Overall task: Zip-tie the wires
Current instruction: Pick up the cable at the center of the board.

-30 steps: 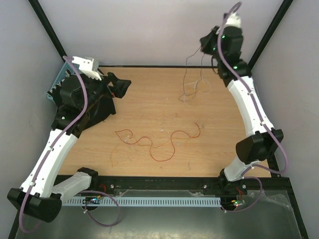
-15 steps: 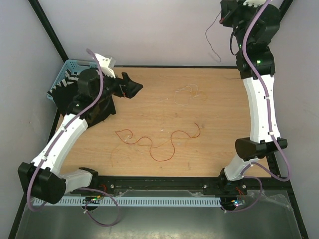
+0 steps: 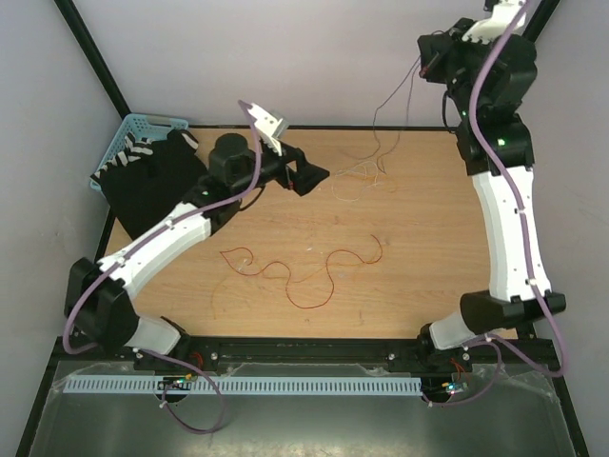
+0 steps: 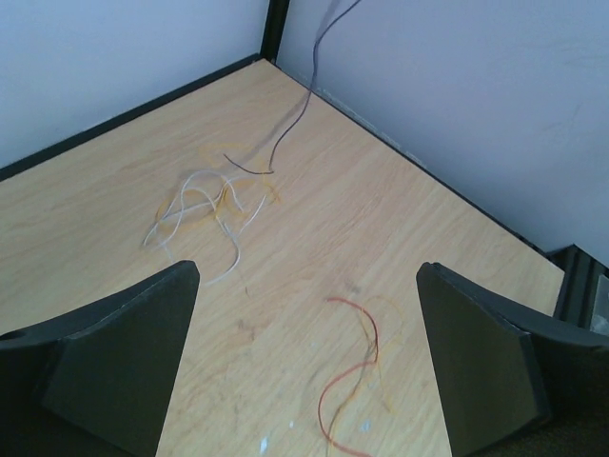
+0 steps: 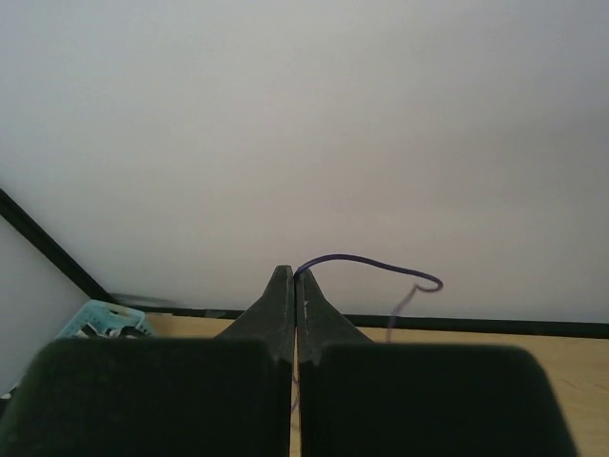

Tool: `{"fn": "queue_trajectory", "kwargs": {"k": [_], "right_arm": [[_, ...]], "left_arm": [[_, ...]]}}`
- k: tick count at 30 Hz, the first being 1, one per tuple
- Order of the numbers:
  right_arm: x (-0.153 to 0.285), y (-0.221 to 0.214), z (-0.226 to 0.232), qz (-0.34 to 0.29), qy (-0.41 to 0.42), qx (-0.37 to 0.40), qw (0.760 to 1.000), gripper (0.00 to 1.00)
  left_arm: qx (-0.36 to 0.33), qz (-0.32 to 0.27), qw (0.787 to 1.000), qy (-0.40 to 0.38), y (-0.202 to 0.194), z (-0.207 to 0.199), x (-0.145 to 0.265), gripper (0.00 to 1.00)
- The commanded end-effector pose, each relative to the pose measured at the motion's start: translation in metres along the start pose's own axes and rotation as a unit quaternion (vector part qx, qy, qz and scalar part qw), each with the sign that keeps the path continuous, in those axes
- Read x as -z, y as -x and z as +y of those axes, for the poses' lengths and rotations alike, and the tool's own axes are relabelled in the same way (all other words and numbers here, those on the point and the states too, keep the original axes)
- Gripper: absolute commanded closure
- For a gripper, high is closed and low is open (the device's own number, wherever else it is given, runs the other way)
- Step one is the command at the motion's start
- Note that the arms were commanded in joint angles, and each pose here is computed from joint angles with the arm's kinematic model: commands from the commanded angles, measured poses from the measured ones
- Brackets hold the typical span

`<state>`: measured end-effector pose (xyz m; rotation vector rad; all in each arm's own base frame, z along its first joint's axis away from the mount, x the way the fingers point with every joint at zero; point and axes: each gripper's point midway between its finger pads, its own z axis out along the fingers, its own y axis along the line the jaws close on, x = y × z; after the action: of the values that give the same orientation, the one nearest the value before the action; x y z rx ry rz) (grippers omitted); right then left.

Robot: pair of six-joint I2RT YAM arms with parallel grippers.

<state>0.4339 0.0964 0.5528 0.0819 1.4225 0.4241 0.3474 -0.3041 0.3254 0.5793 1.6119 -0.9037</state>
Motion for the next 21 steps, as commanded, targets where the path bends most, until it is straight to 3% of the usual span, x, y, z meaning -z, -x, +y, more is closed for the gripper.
{"fn": "queue_trajectory", "kwargs": {"k": [1, 8, 14, 21], "right_arm": [[0.043, 0.039, 0.022, -0.042, 0.034, -0.009, 0.998, 1.0], [0.075, 0.046, 0.037, -0.047, 0.07, -0.027, 0.996, 1.0], [0.09, 0.057, 0.041, -0.064, 0.074, -0.031, 0.995, 1.0], [0.101, 0.063, 0.048, -0.069, 0.09, -0.037, 0.993, 1.0]], "left_arm": [[-0.018, -0.08, 0.997, 0.01, 0.029, -0.004, -0.035, 0.01], [0.011, -0.115, 0.992, -0.048, 0.018, -0.032, -0.079, 0.01], [0.04, -0.087, 0.986, -0.135, -0.017, -0.068, -0.103, 0.01], [0.022, -0.077, 0.979, -0.188, -0.048, -0.104, -0.13, 0.01]]}}
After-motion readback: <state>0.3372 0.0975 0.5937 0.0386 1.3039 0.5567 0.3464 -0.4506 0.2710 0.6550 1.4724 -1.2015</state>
